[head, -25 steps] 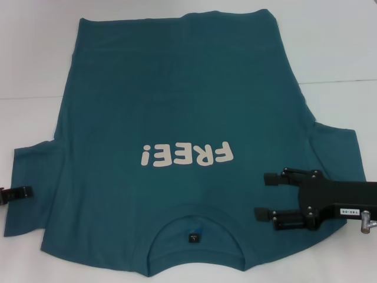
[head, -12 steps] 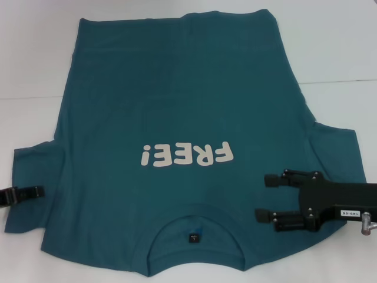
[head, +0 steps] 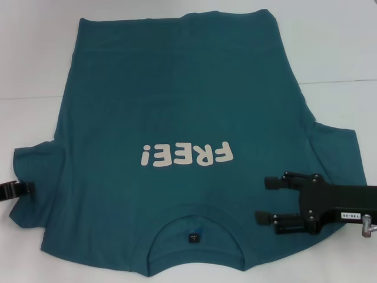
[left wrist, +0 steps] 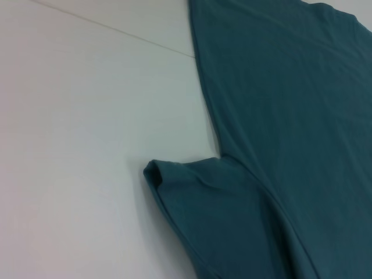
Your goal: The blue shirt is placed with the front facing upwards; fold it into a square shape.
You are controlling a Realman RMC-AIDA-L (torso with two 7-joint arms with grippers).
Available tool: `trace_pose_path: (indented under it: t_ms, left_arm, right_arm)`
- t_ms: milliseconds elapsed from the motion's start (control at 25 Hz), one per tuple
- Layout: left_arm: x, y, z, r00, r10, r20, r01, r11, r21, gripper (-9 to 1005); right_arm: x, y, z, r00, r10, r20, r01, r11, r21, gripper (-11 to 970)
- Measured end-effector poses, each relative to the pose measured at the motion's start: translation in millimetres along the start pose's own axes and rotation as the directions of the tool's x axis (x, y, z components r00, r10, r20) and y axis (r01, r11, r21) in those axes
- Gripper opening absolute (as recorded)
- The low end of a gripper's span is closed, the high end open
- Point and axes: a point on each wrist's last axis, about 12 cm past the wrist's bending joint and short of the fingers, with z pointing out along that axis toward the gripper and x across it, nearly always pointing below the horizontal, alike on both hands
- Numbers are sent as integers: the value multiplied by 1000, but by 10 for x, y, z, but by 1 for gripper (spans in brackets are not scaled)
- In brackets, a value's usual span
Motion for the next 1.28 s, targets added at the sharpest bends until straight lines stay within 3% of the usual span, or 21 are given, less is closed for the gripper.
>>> trace_pose_path:
  t_ms: [280, 480, 600, 880, 1280]
  left_arm:
    - [37, 0, 16, 1000, 25, -13, -25, 1000, 4, 287]
    - [35, -4, 7, 999, 34, -14, -34, 999, 8, 58]
    - [-6, -35, -19, 999, 53, -13, -53, 998, 19, -1]
    - [-162, -108, -194, 994, 109, 18, -109, 993, 34, -1]
    - [-486, -63, -367, 983, 184, 22, -185, 983, 20, -2]
  right_arm:
    - [2, 13, 4, 1000, 19, -5, -19, 1000, -9, 924]
    - [-2, 22, 4, 1000, 19, -3, -19, 1000, -18, 924]
    - [-4, 29, 3, 1000, 19, -2, -19, 1000, -23, 924]
    - [14, 35, -27, 1000, 28, 9, -27, 1000, -14, 925]
    - [11, 33, -36, 1000, 27, 11, -27, 1000, -13, 925]
